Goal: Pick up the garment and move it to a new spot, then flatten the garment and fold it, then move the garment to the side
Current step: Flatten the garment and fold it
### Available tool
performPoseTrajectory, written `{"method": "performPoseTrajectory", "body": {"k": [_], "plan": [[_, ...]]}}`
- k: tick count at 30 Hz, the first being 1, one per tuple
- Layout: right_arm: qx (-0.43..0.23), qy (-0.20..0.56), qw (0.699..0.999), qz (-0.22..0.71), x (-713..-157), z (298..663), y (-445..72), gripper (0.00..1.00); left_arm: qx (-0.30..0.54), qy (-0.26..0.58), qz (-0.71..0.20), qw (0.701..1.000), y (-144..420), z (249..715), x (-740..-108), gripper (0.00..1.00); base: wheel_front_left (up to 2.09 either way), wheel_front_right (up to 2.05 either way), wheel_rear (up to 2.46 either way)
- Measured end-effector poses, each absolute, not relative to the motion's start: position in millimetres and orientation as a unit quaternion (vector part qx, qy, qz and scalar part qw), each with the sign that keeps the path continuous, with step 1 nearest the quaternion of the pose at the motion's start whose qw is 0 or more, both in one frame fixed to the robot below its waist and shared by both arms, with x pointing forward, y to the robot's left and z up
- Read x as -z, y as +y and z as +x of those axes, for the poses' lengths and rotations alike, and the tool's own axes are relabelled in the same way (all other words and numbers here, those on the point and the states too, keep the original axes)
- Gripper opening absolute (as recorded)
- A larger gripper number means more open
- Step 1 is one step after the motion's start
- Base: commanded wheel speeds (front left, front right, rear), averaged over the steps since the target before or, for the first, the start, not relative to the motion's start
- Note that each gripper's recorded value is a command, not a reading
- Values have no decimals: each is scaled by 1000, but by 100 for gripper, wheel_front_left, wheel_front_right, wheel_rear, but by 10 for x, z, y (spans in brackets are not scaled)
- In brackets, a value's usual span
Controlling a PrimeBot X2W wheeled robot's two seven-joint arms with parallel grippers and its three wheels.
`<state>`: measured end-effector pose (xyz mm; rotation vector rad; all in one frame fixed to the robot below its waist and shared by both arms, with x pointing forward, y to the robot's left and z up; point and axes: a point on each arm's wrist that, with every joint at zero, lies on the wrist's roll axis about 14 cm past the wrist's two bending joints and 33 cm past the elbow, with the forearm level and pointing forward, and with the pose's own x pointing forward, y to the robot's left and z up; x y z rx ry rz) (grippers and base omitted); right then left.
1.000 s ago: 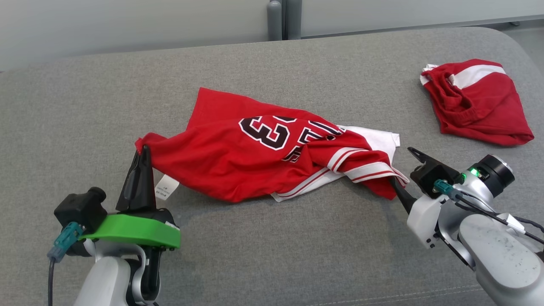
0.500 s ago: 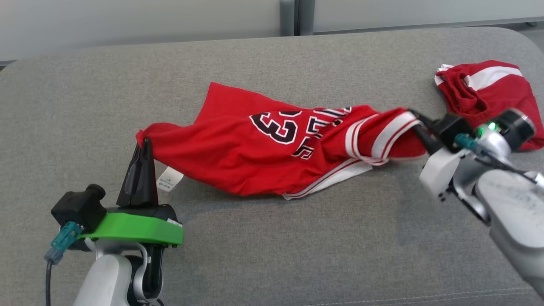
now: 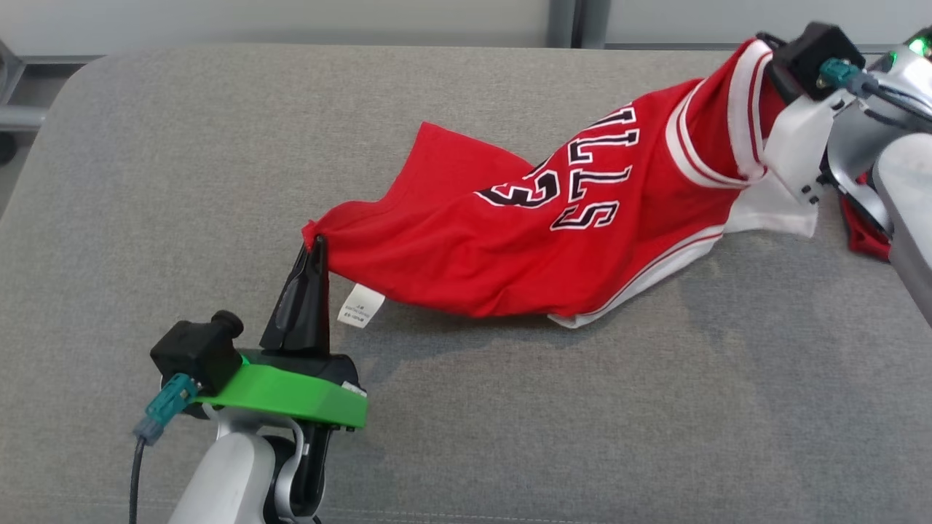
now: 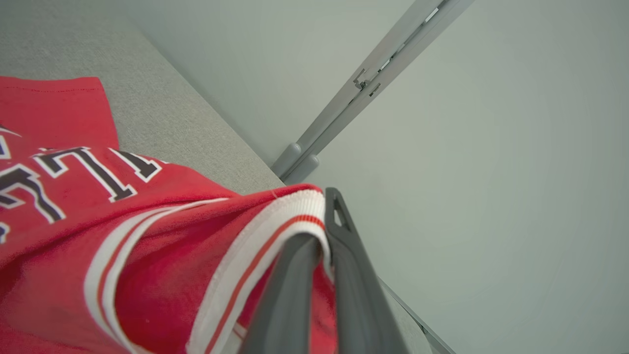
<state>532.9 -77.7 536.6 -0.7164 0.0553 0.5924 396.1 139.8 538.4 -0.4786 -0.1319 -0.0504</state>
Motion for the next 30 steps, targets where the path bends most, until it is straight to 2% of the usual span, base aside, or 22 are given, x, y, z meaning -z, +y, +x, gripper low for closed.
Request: {"method": "performPoseTrajectory", "body": {"k": [6, 11, 17, 22, 23, 25, 30], "plan": [[-308, -32, 893, -325, -5741, 5626, -236, 0, 17, -72, -234, 969, 1489, 3981, -5428, 0, 0, 0, 0], [-337, -43, 884, -321, -5704, 5737, 141, 0, -4, -62, -229, 971, 1617, 3961, -5347, 0, 0, 0, 0], [-415, -86, 855, -298, -5668, 5525, 890, 0, -38, -44, -223, 973, 1805, 3926, -5199, 0, 0, 0, 0], [-451, -54, 836, -308, -5315, 5346, 1097, 0, -42, -35, -223, 973, 1815, 3935, -5131, 0, 0, 0, 0], [-453, -45, 834, -312, -5239, 5325, 1089, 29, -39, -31, -223, 974, 1793, 3939, -5107, 0, 0, 0, 0], [-455, -25, 828, -326, -5082, 5311, 1033, 100, -37, -25, -223, 974, 1765, 3941, -5073, 0, 0, 0, 0], [-471, -9, 820, -325, -4934, 5182, 1030, 100, -36, -20, -225, 974, 1744, 3966, -5043, 0, 0, 0, 0]]}}
